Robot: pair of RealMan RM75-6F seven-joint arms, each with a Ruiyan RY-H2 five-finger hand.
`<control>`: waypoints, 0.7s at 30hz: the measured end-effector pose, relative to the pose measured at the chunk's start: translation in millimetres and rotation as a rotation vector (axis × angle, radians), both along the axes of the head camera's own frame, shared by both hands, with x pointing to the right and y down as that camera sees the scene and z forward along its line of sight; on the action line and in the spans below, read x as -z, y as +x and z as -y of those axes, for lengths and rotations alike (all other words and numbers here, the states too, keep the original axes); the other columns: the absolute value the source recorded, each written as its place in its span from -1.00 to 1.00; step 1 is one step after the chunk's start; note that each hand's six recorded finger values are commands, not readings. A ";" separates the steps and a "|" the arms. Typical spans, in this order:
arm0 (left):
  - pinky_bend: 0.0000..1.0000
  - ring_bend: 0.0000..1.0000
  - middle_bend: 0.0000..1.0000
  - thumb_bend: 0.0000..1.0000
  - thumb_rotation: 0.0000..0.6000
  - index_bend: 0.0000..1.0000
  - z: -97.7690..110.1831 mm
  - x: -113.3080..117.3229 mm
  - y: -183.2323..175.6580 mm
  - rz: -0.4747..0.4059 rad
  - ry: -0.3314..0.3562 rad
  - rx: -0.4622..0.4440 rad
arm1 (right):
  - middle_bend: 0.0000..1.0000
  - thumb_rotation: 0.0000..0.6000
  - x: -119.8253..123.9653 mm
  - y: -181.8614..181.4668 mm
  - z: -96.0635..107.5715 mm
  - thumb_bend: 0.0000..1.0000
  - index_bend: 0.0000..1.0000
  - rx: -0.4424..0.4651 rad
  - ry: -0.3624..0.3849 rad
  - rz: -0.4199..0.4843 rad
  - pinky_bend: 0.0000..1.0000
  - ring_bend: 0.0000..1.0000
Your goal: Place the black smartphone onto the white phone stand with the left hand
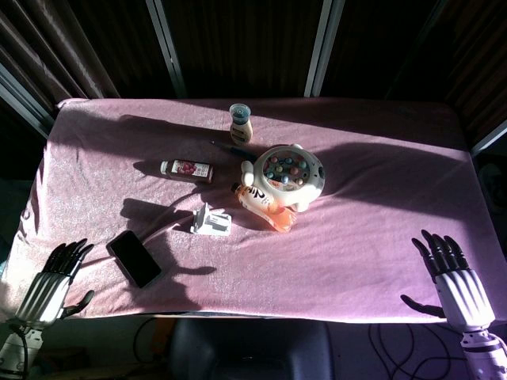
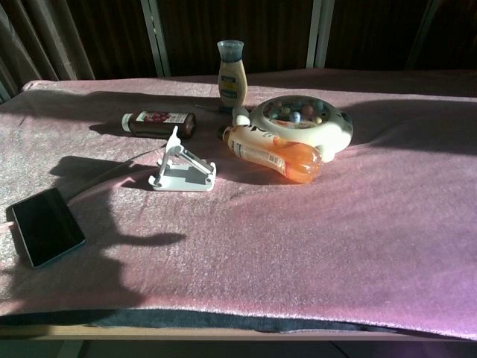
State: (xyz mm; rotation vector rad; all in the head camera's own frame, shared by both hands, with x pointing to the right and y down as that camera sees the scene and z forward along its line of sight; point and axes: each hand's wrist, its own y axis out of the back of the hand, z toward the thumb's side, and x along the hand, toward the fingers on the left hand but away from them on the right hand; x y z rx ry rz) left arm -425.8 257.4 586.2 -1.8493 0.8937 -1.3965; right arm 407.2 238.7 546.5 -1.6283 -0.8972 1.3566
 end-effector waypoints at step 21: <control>-1.00 -1.00 -0.52 0.13 1.00 -0.83 47.4 -88.5 65.7 -0.117 -0.190 -0.261 | -1.00 1.00 2.5 3.9 -2.4 -0.63 -1.00 0.006 -0.013 0.015 -1.00 -1.00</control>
